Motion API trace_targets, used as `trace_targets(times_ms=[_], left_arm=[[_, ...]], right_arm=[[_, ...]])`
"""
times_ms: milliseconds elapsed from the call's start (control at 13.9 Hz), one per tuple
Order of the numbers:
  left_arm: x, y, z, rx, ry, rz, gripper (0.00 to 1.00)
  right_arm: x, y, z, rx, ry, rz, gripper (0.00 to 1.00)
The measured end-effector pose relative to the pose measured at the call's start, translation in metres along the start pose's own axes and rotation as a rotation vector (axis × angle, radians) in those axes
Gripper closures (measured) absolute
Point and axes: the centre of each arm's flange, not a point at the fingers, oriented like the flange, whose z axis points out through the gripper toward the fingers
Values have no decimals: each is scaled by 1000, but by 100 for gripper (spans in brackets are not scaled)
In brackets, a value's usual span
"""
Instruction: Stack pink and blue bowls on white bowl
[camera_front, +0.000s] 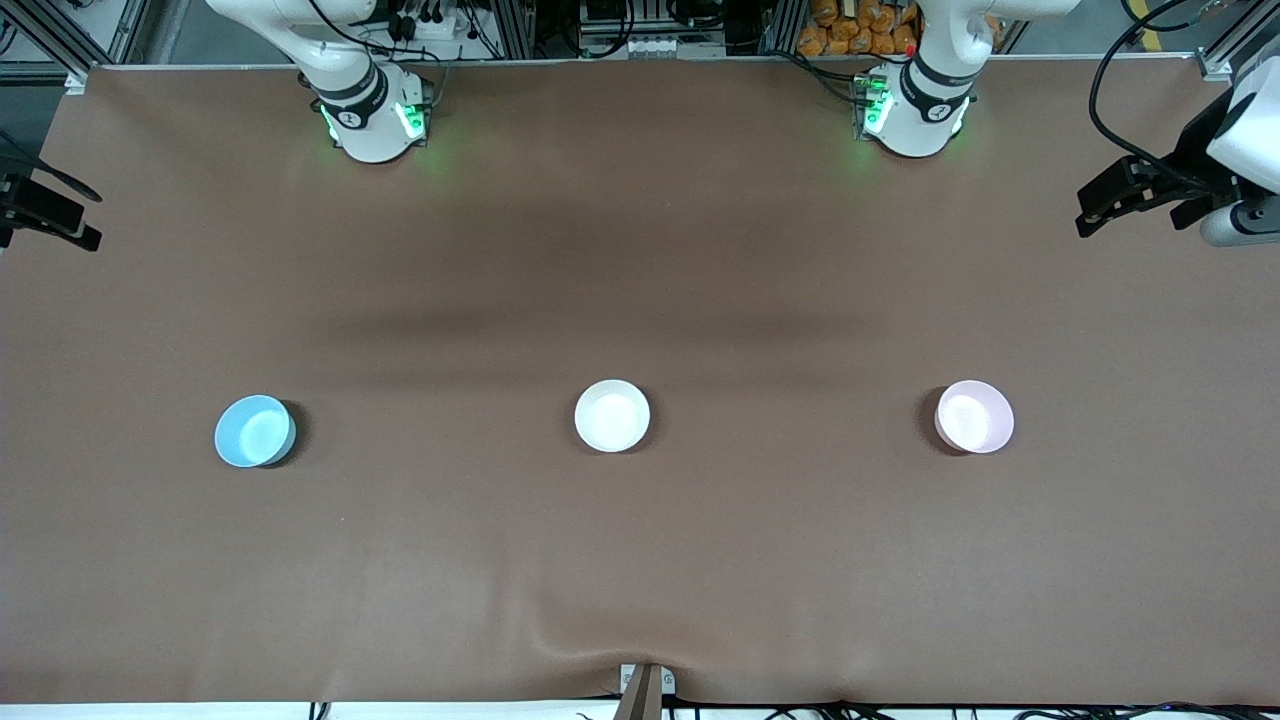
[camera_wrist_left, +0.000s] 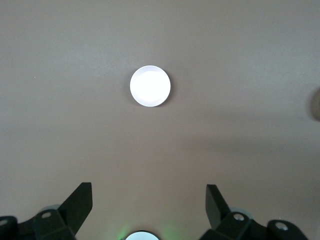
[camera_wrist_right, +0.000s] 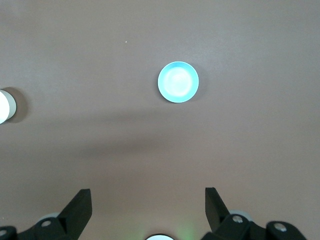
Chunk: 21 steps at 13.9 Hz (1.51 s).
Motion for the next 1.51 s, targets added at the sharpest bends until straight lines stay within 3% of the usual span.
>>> trace_targets(times_ms=[647,1509], left_arm=[[4,2,18,7,-32,1,0],[27,-3,98,0,5,-12,0]], right_arm=[[0,0,0,0,0,0,0],[0,0,0,0,-1,0,0]])
